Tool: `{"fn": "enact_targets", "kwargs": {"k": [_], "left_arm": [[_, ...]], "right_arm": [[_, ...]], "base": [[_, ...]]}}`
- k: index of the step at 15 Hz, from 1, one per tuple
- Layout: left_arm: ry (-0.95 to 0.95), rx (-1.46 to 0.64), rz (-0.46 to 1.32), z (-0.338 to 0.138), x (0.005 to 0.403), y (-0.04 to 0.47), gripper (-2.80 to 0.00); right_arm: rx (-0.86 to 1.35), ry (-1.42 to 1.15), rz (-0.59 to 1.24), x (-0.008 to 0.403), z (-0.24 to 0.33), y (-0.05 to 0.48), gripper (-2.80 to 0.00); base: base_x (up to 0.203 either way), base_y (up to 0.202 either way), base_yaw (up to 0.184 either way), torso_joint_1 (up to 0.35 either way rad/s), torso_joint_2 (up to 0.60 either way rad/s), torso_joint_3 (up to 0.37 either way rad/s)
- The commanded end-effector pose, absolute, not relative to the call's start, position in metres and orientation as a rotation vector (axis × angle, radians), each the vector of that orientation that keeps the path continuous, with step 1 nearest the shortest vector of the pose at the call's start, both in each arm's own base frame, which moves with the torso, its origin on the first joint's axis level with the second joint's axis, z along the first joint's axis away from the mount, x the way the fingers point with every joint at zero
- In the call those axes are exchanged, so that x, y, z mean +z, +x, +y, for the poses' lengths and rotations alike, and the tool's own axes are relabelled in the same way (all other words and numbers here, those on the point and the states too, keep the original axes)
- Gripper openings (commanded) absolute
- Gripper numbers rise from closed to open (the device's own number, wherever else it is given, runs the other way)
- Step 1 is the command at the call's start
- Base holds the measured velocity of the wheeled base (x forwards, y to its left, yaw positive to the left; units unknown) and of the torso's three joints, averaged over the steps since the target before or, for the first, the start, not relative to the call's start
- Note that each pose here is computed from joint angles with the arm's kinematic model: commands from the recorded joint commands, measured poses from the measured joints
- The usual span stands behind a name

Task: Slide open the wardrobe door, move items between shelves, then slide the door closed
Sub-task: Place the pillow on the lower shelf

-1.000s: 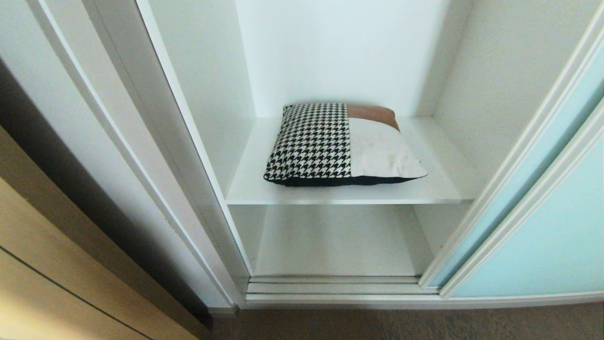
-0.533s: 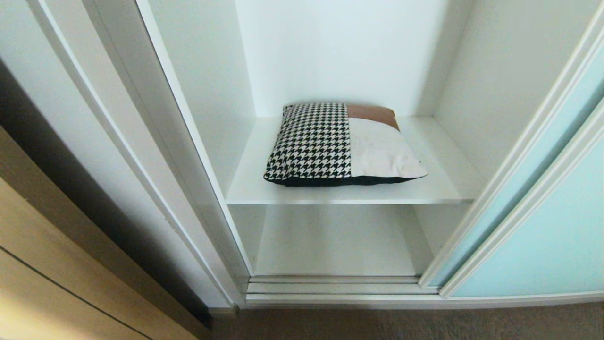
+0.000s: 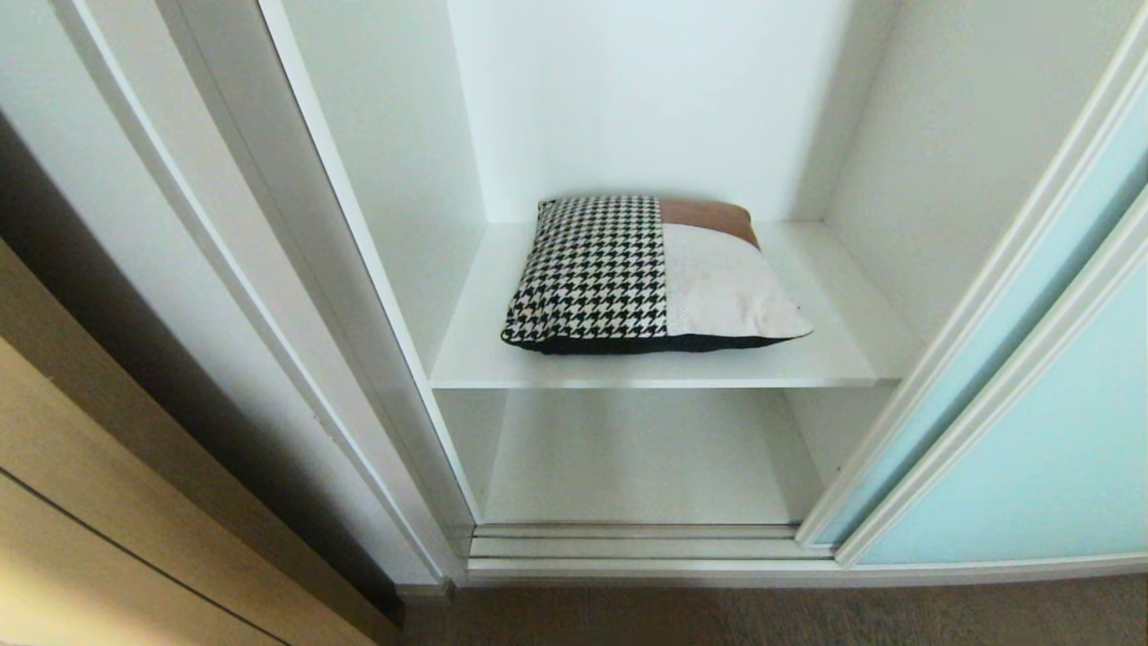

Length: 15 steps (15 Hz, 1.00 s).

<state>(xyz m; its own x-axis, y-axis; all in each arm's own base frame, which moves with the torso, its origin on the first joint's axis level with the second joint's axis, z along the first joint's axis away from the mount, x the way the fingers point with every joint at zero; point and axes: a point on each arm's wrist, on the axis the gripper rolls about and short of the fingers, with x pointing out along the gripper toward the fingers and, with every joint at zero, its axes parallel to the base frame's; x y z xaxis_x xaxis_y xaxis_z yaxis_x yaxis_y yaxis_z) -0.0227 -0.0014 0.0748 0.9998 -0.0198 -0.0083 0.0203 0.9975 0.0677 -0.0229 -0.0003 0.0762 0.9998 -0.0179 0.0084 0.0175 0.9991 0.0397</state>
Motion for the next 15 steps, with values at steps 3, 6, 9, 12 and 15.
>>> {"fn": "enact_targets", "kwargs": {"k": [3,6,9,12,15], "left_arm": [[0.069,-0.020,0.012,-0.0014,0.0743,-0.0225,-2.80],[0.069,-0.020,0.012,-0.0014,0.0743,-0.0225,-2.80],[0.069,-0.020,0.012,-0.0014,0.0743,-0.0225,-2.80],[0.067,-0.020,0.012,-0.0014,0.0743,-0.0225,-2.80],[0.068,-0.020,0.012,-0.0014,0.0743,-0.0225,-2.80]], "right_arm": [[-0.018,0.040,-0.008,0.0763,-0.0003,-0.0228,-2.80],[-0.018,0.040,-0.008,0.0763,-0.0003,-0.0228,-2.80],[-0.017,0.040,-0.008,0.0763,-0.0003,-0.0228,-2.80],[-0.018,0.040,-0.008,0.0763,-0.0003,-0.0228,-2.80],[-0.018,0.040,-0.008,0.0763,-0.0003,-0.0228,-2.80]], "base": [[0.000,0.000,0.000,0.000,0.00,0.000],[0.000,0.000,0.000,0.000,0.00,0.000],[0.000,0.000,0.000,0.000,0.00,0.000],[0.000,0.000,0.000,0.000,0.00,0.000],[0.000,0.000,0.000,0.000,0.00,0.000]]}}
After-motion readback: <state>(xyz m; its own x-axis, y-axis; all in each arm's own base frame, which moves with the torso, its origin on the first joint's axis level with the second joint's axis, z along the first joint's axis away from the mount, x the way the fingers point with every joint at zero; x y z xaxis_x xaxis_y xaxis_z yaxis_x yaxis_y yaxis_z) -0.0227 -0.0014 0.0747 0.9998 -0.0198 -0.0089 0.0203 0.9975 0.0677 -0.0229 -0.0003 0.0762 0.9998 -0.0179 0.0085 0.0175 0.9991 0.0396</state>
